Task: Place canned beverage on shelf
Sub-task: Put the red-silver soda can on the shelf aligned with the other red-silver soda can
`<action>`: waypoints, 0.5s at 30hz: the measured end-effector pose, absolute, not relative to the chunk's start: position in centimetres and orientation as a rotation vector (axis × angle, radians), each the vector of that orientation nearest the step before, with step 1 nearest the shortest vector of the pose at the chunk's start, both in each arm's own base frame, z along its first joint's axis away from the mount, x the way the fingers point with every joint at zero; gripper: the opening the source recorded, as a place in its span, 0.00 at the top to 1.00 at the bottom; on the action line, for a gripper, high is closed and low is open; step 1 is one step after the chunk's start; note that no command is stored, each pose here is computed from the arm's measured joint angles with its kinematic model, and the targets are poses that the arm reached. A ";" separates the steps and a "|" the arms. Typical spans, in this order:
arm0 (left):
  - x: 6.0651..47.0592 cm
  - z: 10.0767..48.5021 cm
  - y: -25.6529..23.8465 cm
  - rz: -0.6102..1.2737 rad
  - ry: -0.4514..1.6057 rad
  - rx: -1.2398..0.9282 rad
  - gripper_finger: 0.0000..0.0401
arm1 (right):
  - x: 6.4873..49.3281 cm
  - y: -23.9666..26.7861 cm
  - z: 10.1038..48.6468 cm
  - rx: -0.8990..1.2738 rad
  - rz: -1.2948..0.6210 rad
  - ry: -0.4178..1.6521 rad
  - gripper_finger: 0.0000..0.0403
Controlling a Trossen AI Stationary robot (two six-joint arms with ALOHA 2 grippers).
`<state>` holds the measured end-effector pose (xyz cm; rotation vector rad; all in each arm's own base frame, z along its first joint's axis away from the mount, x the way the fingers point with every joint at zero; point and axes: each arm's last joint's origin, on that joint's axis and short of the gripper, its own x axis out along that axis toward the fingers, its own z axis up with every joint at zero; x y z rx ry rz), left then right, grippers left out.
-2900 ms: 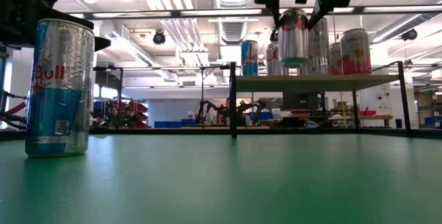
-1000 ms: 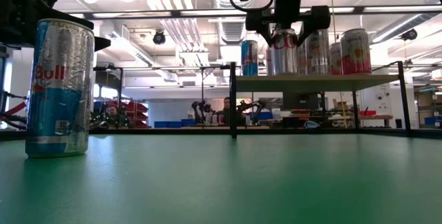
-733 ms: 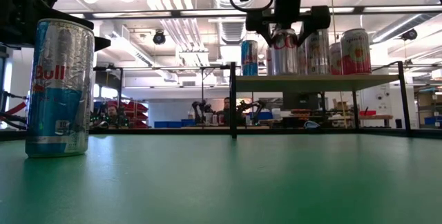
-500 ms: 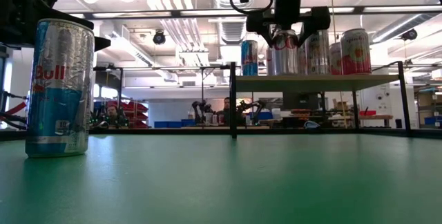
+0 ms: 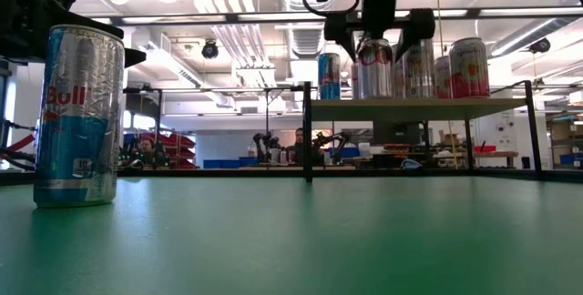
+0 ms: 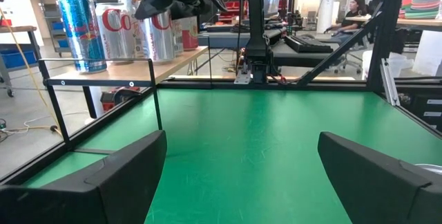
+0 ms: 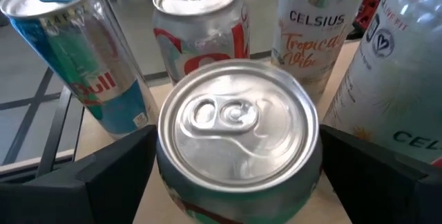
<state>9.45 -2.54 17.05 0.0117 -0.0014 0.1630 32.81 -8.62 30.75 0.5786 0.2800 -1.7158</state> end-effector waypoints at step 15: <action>9.5 17.1 -2.5 0.163 -0.001 0.012 0.10 | 33.0 -8.2 30.3 0.727 -1.657 0.463 0.06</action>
